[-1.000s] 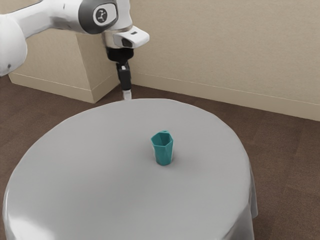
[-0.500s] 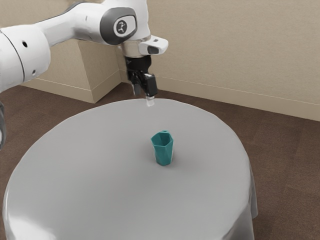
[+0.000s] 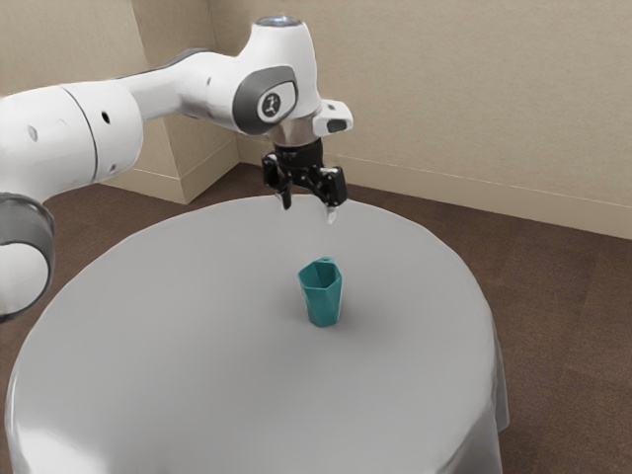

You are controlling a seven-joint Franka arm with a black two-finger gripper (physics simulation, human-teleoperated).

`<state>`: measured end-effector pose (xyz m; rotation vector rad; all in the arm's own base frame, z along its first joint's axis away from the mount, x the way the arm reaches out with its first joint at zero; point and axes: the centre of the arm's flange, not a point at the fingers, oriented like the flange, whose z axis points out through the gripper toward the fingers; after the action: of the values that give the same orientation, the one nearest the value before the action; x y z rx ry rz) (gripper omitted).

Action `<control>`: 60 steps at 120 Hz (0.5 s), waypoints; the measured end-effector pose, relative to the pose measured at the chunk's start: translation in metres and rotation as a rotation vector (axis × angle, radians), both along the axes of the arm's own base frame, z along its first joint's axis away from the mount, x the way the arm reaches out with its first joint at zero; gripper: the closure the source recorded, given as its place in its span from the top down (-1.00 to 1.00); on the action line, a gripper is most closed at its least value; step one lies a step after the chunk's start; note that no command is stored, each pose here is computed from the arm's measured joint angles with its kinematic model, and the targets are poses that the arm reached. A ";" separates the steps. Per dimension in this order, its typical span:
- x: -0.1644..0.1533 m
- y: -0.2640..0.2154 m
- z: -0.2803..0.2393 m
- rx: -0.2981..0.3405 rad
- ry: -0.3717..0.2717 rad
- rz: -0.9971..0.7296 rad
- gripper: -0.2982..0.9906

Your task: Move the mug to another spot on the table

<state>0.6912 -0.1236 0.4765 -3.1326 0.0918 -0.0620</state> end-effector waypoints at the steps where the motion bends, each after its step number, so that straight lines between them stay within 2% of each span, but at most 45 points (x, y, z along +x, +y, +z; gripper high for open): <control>1: 0.001 0.000 -0.003 0.000 0.001 0.007 0.54; 44: 0.033 0.016 -0.076 0.026 -0.032 0.222 0.54; 60: 0.040 0.014 -0.096 -0.002 -0.044 0.280 0.54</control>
<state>0.7310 -0.1094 0.3804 -3.1081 -0.3458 -0.1283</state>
